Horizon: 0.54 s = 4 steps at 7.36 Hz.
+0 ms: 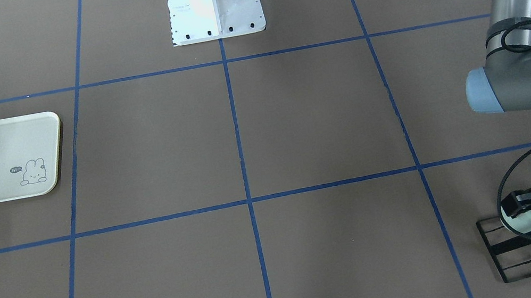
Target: Left arm grabs green cup and hands to right arm on tray
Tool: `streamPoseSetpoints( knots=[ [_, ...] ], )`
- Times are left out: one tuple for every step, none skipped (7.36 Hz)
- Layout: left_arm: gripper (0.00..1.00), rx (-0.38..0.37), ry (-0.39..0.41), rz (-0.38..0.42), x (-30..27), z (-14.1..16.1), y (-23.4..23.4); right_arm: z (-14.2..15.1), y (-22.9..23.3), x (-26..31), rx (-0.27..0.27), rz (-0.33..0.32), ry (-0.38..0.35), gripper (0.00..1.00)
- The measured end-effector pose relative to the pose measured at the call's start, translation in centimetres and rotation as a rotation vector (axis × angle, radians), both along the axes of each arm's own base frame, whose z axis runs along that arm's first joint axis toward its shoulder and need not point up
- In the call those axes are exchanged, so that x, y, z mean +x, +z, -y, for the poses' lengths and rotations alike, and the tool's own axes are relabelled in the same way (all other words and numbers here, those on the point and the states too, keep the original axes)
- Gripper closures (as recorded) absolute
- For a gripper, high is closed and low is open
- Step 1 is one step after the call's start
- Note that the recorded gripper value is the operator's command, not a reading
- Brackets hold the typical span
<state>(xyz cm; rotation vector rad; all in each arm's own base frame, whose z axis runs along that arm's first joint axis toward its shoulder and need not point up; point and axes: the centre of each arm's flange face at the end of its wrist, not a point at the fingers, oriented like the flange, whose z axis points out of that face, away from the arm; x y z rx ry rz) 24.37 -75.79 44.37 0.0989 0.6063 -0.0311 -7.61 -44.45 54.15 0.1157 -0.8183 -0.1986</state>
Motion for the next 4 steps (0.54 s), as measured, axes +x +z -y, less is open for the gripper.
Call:
streamPoseSetpoints(
  knots=[
    [0.14,0.003,0.005,-0.002,0.43,-0.01,-0.33,0.0,0.09,-0.06,-0.001,-0.001,-0.001,0.0],
    [0.16,0.006,0.008,-0.003,0.73,-0.01,-0.59,0.0,0.2,-0.11,-0.003,-0.001,-0.003,0.0],
    [0.16,0.007,0.01,-0.003,0.88,0.0,-0.72,0.0,0.28,-0.14,-0.005,-0.002,-0.004,0.0],
    [0.17,0.009,0.011,-0.003,0.93,0.01,-0.76,0.0,0.31,-0.16,-0.005,-0.002,-0.004,0.0]
  ],
)
